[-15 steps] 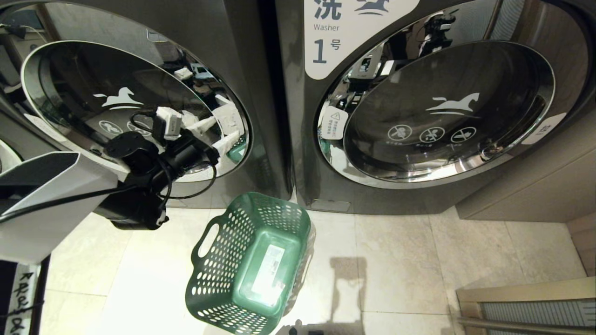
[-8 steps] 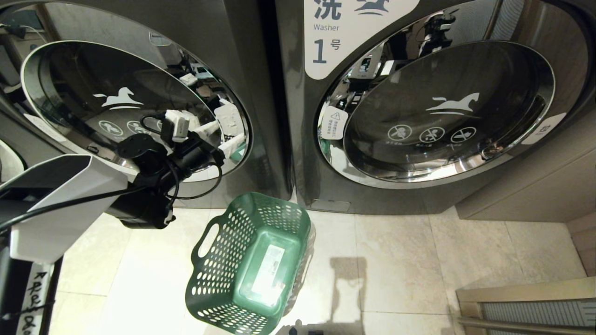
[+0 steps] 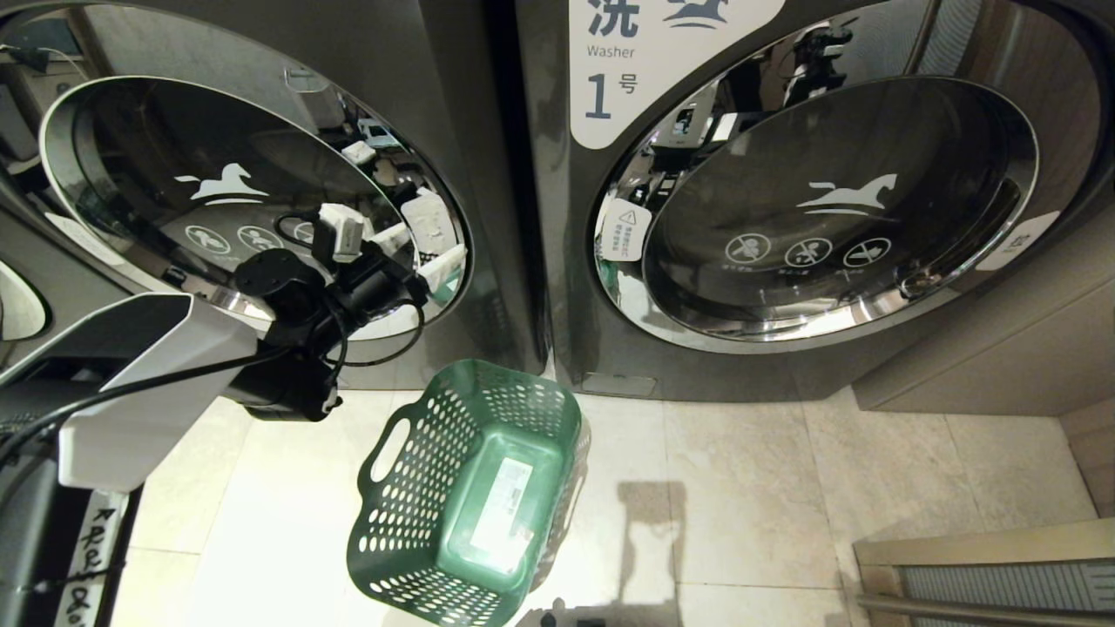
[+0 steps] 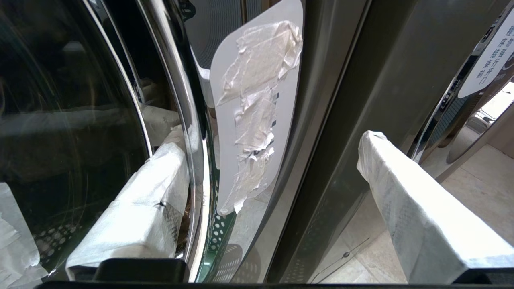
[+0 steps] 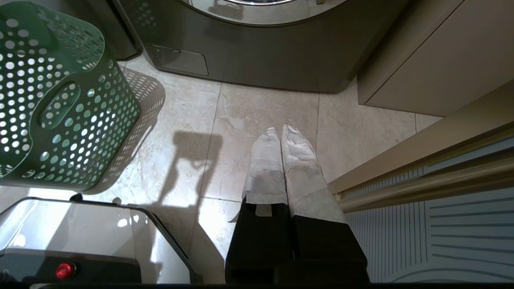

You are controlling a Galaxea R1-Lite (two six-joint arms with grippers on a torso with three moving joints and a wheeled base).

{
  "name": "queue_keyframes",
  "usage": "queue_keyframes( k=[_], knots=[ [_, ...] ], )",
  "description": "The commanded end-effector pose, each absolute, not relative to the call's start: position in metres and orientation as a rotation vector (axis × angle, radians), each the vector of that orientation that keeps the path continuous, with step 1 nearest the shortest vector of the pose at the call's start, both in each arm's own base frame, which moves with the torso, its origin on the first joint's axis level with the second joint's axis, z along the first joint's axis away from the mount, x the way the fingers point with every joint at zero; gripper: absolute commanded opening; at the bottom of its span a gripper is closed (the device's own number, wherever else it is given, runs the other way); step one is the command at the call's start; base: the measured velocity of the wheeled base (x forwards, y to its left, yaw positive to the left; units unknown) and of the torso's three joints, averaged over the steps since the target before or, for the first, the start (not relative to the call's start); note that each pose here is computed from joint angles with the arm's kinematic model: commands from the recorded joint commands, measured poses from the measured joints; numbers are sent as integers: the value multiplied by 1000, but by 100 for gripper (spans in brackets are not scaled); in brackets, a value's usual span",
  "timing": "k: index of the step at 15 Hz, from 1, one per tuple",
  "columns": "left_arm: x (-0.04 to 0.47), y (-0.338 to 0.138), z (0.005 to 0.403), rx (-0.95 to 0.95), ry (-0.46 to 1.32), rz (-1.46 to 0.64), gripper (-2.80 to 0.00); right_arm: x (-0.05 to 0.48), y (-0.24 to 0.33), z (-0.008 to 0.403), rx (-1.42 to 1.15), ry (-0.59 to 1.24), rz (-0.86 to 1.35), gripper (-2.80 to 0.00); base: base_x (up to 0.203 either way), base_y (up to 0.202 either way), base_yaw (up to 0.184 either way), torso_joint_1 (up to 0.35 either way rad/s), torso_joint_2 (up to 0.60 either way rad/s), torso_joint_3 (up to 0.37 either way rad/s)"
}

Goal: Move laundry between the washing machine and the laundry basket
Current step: Open the lid of the washing machine

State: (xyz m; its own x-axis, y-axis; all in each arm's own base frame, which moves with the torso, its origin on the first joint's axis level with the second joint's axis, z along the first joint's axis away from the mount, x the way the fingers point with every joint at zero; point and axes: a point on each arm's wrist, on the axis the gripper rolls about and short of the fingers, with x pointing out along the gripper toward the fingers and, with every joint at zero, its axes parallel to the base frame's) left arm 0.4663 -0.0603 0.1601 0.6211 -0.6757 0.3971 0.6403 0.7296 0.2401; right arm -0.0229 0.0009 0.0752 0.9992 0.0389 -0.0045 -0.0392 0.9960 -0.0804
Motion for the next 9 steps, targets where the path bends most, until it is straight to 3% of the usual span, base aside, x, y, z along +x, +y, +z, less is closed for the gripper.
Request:
queue_keyframes(
  k=[1,9],
  knots=[
    [469,-61,154,76,-483,-760,0,-23,1,75,-81,4,40,-280,0,0,0,0,0,0],
    [473,-65,157,47,-486,-857,0,-23,1,75,-81,6,40,-280,0,0,0,0,0,0]
  ],
)
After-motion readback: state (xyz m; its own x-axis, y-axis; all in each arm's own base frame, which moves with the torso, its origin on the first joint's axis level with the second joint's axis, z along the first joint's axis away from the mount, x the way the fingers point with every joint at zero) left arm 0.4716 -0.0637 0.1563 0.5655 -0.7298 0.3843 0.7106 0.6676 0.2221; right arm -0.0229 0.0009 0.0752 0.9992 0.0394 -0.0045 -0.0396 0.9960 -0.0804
